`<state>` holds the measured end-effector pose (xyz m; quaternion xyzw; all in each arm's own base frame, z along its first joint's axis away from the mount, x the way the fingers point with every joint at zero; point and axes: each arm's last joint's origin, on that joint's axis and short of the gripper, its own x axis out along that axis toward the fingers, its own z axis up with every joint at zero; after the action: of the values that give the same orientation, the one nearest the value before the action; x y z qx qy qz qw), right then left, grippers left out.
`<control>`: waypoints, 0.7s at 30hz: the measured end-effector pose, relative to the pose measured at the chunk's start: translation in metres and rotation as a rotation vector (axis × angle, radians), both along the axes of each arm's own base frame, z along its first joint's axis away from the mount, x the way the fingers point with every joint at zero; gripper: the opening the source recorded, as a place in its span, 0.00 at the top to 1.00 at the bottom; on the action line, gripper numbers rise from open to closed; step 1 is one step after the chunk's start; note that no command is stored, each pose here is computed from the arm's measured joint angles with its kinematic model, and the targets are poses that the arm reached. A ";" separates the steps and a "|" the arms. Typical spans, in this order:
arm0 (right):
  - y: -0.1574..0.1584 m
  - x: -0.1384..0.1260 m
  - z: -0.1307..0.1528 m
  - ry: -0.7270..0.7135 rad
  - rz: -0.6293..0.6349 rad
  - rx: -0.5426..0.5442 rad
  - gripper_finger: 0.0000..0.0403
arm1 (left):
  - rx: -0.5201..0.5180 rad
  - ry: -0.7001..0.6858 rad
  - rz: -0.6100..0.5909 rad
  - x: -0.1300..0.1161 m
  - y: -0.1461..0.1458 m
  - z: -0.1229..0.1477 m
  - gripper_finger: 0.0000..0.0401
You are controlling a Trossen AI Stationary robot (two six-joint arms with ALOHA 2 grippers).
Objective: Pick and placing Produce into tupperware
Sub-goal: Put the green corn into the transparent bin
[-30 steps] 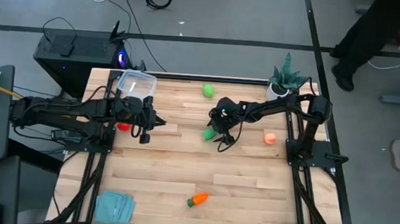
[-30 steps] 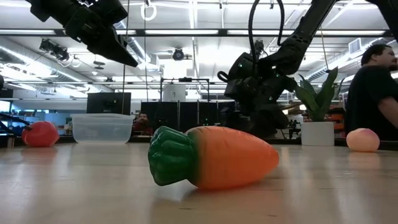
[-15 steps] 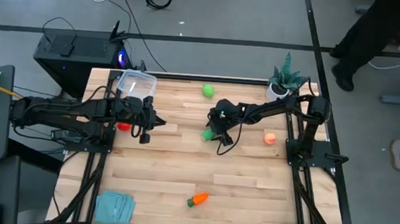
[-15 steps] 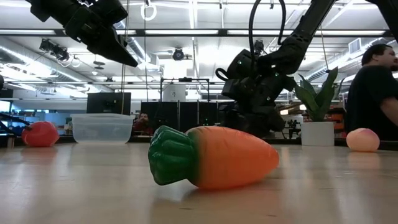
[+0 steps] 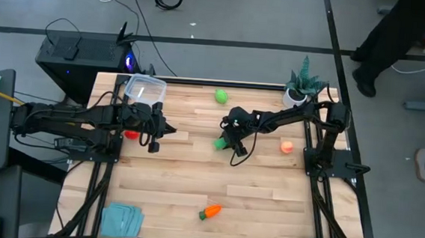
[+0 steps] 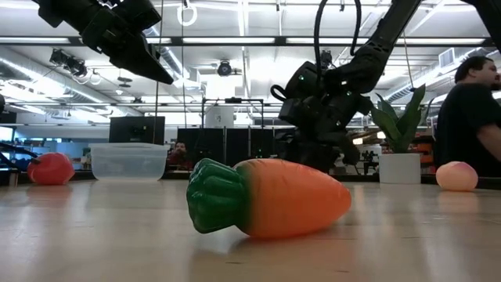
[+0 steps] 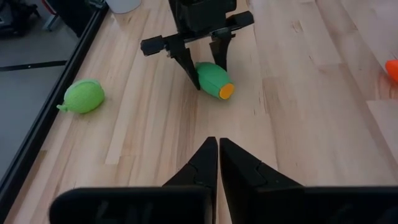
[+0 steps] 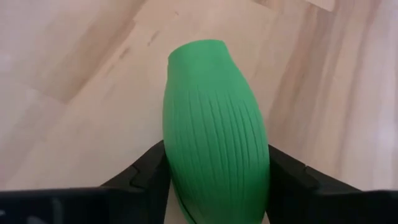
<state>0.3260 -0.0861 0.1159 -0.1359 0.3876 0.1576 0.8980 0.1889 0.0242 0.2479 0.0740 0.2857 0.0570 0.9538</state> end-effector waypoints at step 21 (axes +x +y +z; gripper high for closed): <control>0.017 0.012 0.023 -0.099 -0.225 0.016 0.51 | 0.000 0.000 -0.001 0.000 0.000 0.000 0.94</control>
<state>0.3376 -0.0694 0.1387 -0.0922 0.3543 0.0519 0.9291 0.1890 0.0241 0.2479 0.0740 0.2854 0.0567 0.9539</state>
